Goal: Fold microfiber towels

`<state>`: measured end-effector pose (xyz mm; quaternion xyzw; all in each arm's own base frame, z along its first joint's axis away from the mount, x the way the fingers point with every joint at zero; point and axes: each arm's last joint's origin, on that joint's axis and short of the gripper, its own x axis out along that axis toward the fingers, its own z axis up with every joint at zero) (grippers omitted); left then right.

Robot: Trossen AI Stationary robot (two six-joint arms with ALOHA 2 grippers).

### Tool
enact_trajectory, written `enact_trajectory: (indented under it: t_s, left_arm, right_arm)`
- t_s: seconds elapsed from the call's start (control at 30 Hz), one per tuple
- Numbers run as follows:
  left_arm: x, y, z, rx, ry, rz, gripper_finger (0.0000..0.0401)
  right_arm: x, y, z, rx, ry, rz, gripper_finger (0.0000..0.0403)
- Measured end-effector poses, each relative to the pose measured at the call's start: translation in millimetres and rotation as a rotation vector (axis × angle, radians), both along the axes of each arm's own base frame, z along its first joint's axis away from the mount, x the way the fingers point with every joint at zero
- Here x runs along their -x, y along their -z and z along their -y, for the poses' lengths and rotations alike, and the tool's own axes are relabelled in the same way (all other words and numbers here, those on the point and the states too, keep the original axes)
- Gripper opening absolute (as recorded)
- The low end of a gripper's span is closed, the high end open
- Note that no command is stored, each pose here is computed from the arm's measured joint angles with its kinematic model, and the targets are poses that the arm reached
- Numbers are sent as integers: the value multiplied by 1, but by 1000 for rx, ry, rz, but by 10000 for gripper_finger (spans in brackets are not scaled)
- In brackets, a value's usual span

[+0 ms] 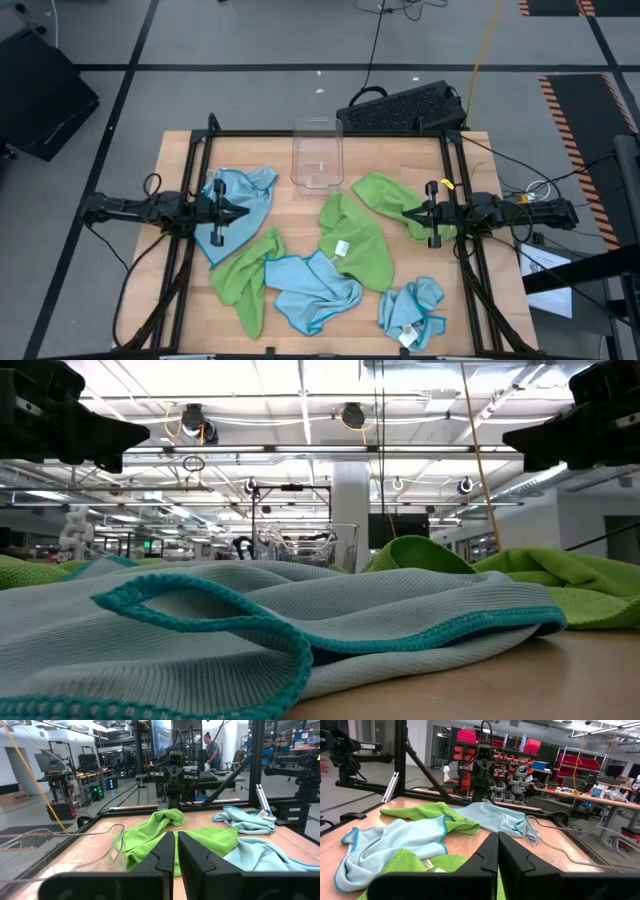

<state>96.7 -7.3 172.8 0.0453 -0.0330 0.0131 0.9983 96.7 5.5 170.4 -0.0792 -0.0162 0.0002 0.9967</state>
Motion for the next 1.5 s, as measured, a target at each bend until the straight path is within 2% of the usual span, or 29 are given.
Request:
enact_trajectory:
  t_s: [0.83, 0.97, 1.1, 1.23, 1.5]
  left_arm:
    - [0, 0, 0, 1, 0, 0, 26]
    - [0, 2, 0, 77, 5, -15, 26]
    - [0, 2, 0, 82, 9, -15, 25]
    - [0, 2, 0, 100, 13, -14, 6]
    - [6, -32, -1, 126, 6, -71, 2]
  right_arm:
    - [0, 0, 0, 0, 0, 0, 0]
    - [0, 0, 0, 0, 0, 0, 0]
    - [0, 0, 0, 0, 0, 0, 0]
    - [0, 0, 0, 0, 0, 0, 0]
    - [0, 0, 0, 0, 0, 0, 0]
